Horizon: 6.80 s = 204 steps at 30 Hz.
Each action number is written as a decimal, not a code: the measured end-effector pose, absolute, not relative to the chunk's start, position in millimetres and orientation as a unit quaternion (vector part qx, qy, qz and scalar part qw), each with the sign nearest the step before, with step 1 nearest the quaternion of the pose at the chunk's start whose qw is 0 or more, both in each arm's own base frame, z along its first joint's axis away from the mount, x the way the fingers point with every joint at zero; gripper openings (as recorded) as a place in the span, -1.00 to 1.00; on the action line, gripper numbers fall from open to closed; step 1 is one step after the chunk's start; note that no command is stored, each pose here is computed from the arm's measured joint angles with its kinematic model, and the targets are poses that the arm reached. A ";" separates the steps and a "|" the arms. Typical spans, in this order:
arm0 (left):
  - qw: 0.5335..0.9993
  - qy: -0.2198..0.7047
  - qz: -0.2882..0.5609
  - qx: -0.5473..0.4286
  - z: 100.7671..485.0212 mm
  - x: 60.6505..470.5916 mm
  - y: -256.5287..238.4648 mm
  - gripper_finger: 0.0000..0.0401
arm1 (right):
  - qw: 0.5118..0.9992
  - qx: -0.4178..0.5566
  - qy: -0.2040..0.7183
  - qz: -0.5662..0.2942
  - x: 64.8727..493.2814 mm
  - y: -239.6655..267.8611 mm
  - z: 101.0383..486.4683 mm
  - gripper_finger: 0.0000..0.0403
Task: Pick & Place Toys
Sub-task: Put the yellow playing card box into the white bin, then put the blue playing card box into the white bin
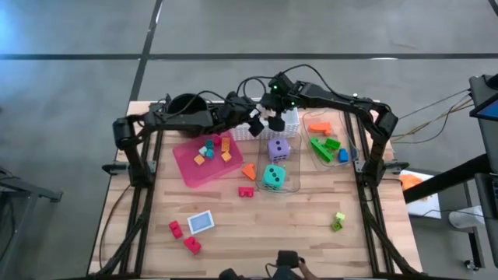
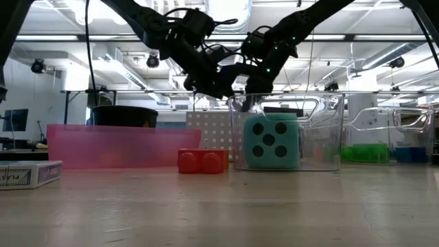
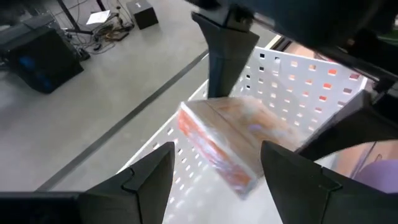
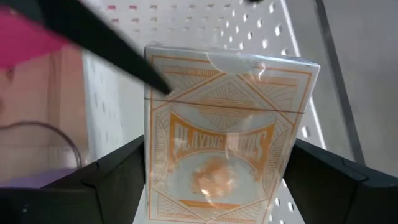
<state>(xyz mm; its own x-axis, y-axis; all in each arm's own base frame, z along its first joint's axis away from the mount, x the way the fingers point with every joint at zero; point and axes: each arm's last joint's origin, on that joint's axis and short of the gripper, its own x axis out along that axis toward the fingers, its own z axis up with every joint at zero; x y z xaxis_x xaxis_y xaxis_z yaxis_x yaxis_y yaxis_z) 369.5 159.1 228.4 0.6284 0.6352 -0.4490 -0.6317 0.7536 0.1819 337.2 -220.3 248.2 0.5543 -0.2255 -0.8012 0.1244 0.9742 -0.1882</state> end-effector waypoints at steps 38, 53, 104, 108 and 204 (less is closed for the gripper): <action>0.949 0.211 0.235 0.024 225.6 350.8 184.6 0.20 | 0.877 -0.172 0.447 -0.029 346.7 -210.4 251.3 0.65; 0.919 0.262 0.295 0.014 216.9 339.1 196.7 0.20 | 0.884 -0.197 0.423 -0.034 350.2 -208.3 259.2 0.65; 0.914 0.250 0.318 -0.012 218.7 335.4 201.8 0.20 | 0.902 -0.127 0.411 -0.027 349.8 -204.1 269.3 0.65; 0.914 0.257 0.312 -0.023 232.6 327.7 194.8 0.20 | 0.882 -0.122 0.454 -0.037 339.1 -198.2 272.7 0.65; 0.876 0.466 0.034 -0.124 176.9 211.4 -132.5 0.86 | 0.924 0.005 0.342 0.171 255.6 12.4 229.8 0.65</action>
<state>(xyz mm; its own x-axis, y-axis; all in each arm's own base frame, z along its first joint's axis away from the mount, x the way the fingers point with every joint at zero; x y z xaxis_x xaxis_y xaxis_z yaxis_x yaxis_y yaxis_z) 211.4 -132.5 176.9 0.5640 -0.0563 -0.8239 -0.1748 0.9669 -0.1857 255.6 12.4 229.8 0.7077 0.3186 -0.6306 -0.3117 0.9418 0.1261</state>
